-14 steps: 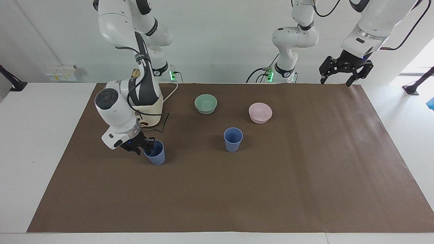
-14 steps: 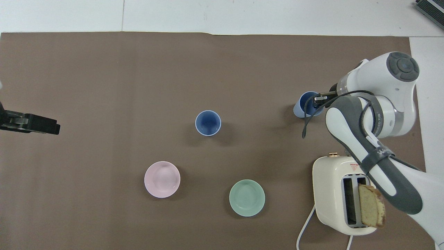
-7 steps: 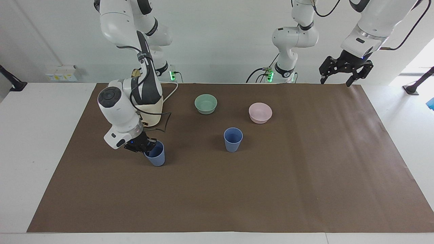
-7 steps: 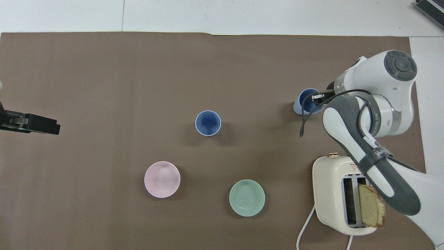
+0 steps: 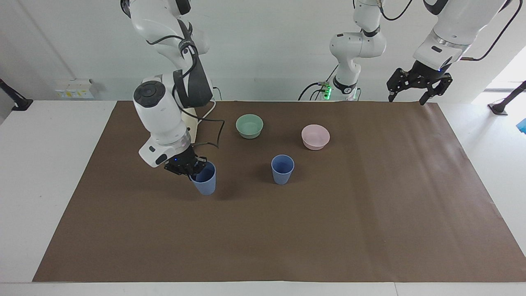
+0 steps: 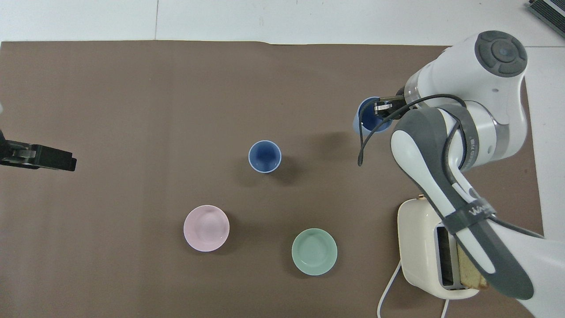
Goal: Stack blue cups with both arms
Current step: 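Carry the blue cup with the right gripper over the placed cup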
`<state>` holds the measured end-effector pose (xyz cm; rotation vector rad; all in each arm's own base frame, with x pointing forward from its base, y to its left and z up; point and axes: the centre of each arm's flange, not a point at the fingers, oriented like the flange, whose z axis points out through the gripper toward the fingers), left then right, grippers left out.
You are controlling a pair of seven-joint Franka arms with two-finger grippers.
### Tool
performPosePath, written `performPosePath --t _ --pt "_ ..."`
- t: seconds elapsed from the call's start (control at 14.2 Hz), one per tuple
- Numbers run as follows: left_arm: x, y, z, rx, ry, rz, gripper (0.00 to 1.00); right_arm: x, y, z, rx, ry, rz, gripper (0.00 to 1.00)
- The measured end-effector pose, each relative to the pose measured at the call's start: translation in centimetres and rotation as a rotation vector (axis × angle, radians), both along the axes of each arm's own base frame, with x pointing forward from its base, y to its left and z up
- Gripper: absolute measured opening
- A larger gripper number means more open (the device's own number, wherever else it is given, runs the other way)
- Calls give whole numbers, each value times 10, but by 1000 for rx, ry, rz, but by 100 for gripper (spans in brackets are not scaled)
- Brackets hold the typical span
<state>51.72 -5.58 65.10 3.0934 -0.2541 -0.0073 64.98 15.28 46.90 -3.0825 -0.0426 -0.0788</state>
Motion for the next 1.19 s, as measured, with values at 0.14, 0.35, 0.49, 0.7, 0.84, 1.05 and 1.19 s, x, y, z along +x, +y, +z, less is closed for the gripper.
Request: performPosePath --t 0.14,0.35,0.49,0.7,0.84,1.05,1.19 --pt "0 0 0 0 0 0 100 -9 44 21 11 -8 -37 4" --pt "0 0 0 0 0 0 100 -27 110 36 33 -26 -66 4" --pt "0 0 0 0 0 0 100 -35 139 43 47 -36 -69 4" --pt "0 0 0 0 0 0 100 -45 170 54 64 -46 -79 4" --pt "0 0 0 0 0 0 100 -50 181 55 68 -45 -79 4" --pt "0 0 0 0 0 0 100 -58 202 44 66 -26 -65 4" --pt "0 0 0 0 0 0 100 -62 211 35 62 -13 -56 4"
